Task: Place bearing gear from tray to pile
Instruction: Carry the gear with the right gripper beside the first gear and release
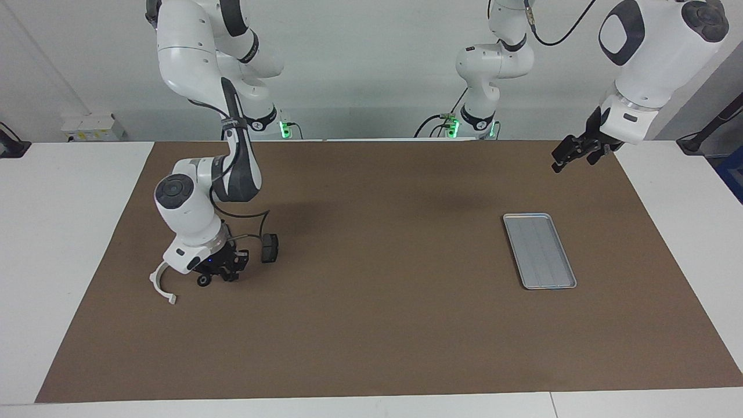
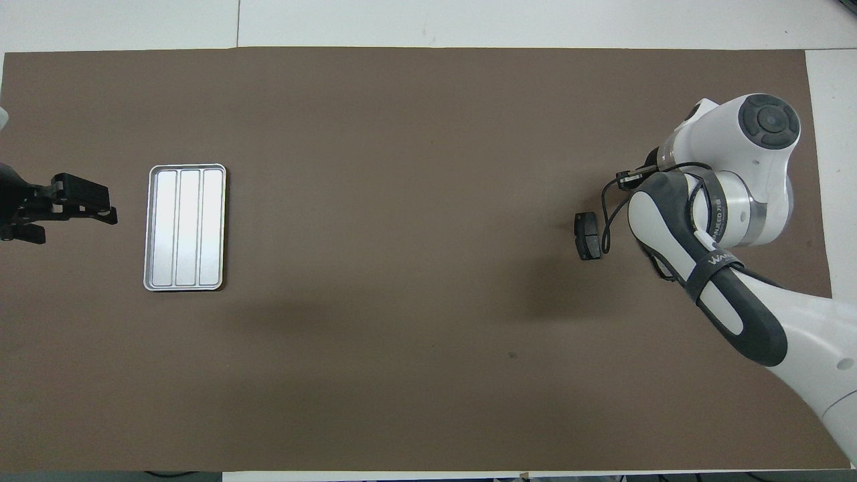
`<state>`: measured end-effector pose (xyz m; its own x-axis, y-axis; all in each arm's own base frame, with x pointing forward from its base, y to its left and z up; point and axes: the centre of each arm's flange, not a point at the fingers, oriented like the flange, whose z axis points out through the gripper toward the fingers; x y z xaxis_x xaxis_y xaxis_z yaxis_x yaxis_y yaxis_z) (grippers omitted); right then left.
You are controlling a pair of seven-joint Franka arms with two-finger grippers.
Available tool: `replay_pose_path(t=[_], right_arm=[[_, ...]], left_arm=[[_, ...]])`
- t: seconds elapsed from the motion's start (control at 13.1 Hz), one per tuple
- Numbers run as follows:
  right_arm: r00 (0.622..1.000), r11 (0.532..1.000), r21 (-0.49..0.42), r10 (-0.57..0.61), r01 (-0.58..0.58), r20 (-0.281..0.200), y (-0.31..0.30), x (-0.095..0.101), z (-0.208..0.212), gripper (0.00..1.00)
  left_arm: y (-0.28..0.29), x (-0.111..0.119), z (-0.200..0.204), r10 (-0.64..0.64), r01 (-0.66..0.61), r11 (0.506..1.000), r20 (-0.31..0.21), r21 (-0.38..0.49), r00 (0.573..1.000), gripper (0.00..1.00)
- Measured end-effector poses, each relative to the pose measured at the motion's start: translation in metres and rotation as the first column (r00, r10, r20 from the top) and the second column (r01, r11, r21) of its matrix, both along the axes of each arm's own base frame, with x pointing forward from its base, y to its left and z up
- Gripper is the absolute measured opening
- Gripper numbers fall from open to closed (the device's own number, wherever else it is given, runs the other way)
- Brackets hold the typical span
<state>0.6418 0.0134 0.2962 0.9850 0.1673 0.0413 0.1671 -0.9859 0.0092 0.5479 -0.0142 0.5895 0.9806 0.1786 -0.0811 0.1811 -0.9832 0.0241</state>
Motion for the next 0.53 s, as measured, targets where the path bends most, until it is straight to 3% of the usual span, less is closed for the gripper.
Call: replay_pose_path(t=[0.46,0.53], right_arm=[[1.0,1.0,0.0,0.0,0.0,-0.007,-0.0001,-0.0026,-0.0072,0.25],[1.0,1.0,0.001,0.0,0.0,-0.008,0.0003,-0.0027,-0.0073,0.3]], left_arm=[[0.0,0.0,0.0,0.0,0.0,1.0,0.0,0.0,1.0,1.0],[0.0,0.0,0.0,0.0,0.0,1.0,0.0,0.0,1.0,1.0]])
